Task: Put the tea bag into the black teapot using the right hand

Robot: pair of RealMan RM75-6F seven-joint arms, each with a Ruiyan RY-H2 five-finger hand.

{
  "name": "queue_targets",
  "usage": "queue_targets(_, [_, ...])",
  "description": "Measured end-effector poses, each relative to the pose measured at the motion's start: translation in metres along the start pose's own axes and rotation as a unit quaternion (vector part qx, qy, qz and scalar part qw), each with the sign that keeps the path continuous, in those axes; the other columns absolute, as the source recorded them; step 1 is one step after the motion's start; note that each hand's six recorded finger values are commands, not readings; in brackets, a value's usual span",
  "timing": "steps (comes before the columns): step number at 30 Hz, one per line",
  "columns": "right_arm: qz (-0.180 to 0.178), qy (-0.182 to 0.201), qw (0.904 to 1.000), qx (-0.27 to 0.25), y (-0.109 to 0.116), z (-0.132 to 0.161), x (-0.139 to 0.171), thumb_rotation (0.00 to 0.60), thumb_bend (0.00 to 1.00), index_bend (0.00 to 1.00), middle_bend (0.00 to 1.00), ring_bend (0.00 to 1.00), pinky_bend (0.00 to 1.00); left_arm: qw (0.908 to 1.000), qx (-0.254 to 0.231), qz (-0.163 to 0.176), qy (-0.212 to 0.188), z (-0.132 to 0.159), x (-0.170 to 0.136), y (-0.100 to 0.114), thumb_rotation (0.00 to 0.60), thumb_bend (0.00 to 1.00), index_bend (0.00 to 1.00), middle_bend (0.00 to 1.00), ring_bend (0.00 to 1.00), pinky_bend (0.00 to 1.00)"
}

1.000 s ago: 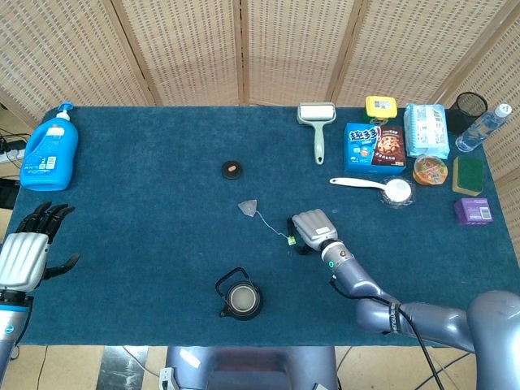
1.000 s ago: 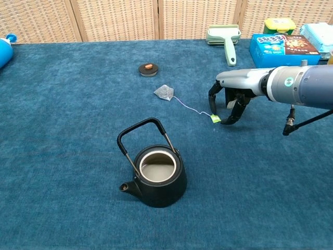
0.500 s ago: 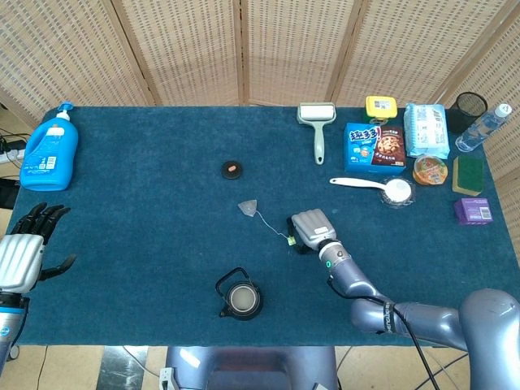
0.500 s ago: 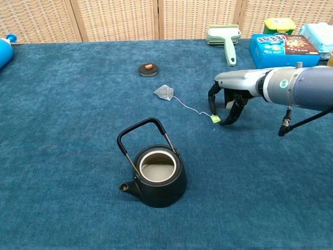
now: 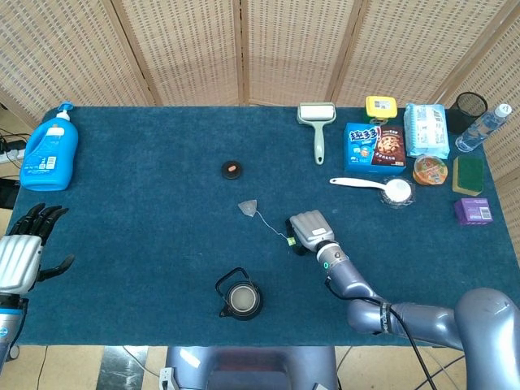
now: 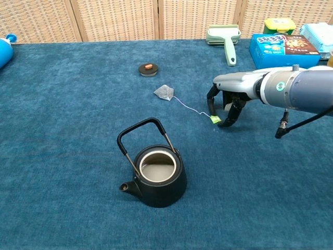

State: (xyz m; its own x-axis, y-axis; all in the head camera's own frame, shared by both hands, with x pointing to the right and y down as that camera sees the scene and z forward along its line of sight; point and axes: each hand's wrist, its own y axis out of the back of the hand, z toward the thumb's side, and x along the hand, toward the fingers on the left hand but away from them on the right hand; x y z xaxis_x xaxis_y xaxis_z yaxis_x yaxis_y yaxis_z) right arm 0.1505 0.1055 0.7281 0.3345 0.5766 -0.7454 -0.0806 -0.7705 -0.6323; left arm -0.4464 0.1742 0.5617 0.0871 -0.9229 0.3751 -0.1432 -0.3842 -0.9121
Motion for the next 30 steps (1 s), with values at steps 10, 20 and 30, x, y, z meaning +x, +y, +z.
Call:
queue_targets(10, [0.001, -0.005, 1.0000, 0.001, -0.0002, 0.0009, -0.0021, 0.600, 0.36, 0.48, 1.00, 1.00, 1.00, 1.0000, -0.001, 0.002, 0.001, -0.0027, -0.0008, 0.0006, 0.600, 0.28, 0.13, 0.14, 0.06, 0.15])
queue_targets(20, [0.002, -0.010, 0.9999, 0.001, 0.0004, 0.0009, -0.0021, 0.600, 0.36, 0.49, 1.00, 1.00, 1.00, 1.0000, -0.002, 0.005, 0.002, -0.0041, -0.0018, 0.0012, 0.600, 0.28, 0.13, 0.14, 0.06, 0.15])
queue_targets(30, [0.004, -0.013, 0.9999, -0.002, 0.0007, 0.0013, -0.0035, 0.600, 0.36, 0.50, 1.00, 1.00, 1.00, 1.0000, -0.003, 0.006, 0.004, -0.0061, -0.0021, 0.0012, 0.600, 0.28, 0.13, 0.14, 0.06, 0.15])
